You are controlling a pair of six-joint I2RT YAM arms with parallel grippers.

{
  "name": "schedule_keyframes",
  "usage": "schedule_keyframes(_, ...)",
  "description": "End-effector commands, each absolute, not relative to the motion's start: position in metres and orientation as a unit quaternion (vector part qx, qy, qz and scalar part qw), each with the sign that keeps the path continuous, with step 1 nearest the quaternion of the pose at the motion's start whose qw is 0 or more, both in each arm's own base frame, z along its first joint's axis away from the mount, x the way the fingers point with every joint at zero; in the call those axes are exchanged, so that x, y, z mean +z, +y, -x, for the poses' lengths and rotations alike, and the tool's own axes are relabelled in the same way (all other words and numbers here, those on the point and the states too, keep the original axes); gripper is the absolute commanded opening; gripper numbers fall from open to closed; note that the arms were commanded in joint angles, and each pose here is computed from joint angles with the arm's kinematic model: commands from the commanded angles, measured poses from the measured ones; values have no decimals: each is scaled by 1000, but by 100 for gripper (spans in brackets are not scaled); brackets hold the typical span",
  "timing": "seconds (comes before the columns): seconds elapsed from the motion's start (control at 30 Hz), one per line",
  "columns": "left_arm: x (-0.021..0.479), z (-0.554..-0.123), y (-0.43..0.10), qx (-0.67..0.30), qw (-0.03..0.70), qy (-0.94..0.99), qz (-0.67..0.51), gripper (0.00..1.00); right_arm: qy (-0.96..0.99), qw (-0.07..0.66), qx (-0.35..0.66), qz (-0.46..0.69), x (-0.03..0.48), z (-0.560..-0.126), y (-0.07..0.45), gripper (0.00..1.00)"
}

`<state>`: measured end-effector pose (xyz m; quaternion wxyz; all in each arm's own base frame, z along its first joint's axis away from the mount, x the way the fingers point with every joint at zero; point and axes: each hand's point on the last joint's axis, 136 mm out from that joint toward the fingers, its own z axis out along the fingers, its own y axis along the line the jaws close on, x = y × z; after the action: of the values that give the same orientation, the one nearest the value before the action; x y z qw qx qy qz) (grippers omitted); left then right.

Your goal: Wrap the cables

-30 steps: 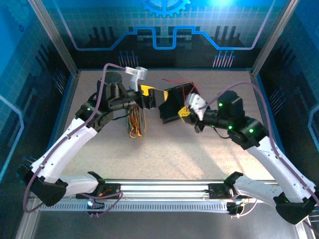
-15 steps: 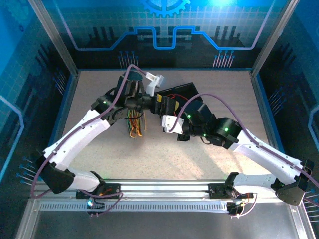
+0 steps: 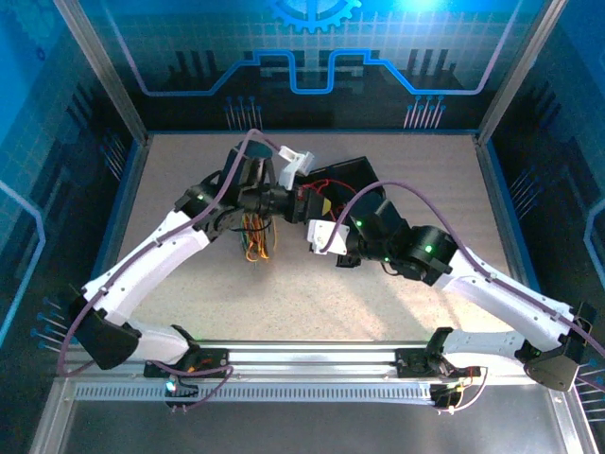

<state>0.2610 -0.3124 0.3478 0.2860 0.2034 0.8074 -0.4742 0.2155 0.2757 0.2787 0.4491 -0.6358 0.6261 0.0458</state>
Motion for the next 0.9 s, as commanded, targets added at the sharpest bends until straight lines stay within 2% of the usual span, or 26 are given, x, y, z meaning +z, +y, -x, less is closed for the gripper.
schedule_keyframes(0.0,378,-265,-300,-492,354,777,-168,0,627,463,35,626,276,-219,273,0)
schedule_keyframes(0.13,407,-282,-277,-523,469,707,-82,0,635,469,48,612,264,-218,274,0)
schedule_keyframes(0.27,424,-289,-262,-561,529,636,-29,0,648,471,79,593,252,-215,278,5)
schedule_keyframes(0.3,425,-291,-264,-562,532,633,-28,0,654,470,88,586,249,-214,278,12)
schedule_keyframes(0.33,427,-292,-266,-563,533,631,-33,0,658,470,97,581,249,-212,279,27)
schedule_keyframes(0.37,428,-293,-271,-563,531,632,-42,0,664,471,105,571,250,-211,279,47)
schedule_keyframes(0.53,423,-292,-282,-554,526,641,-75,0,721,492,176,454,274,-214,258,78)
schedule_keyframes(0.6,420,-292,-283,-548,527,644,-86,0,740,481,248,399,286,-209,247,83)
schedule_keyframes(0.73,413,-293,-288,-537,529,649,-100,0,775,443,368,259,300,-211,221,85)
schedule_keyframes(0.87,406,-292,-297,-532,527,653,-115,0,776,390,469,160,297,-215,212,81)
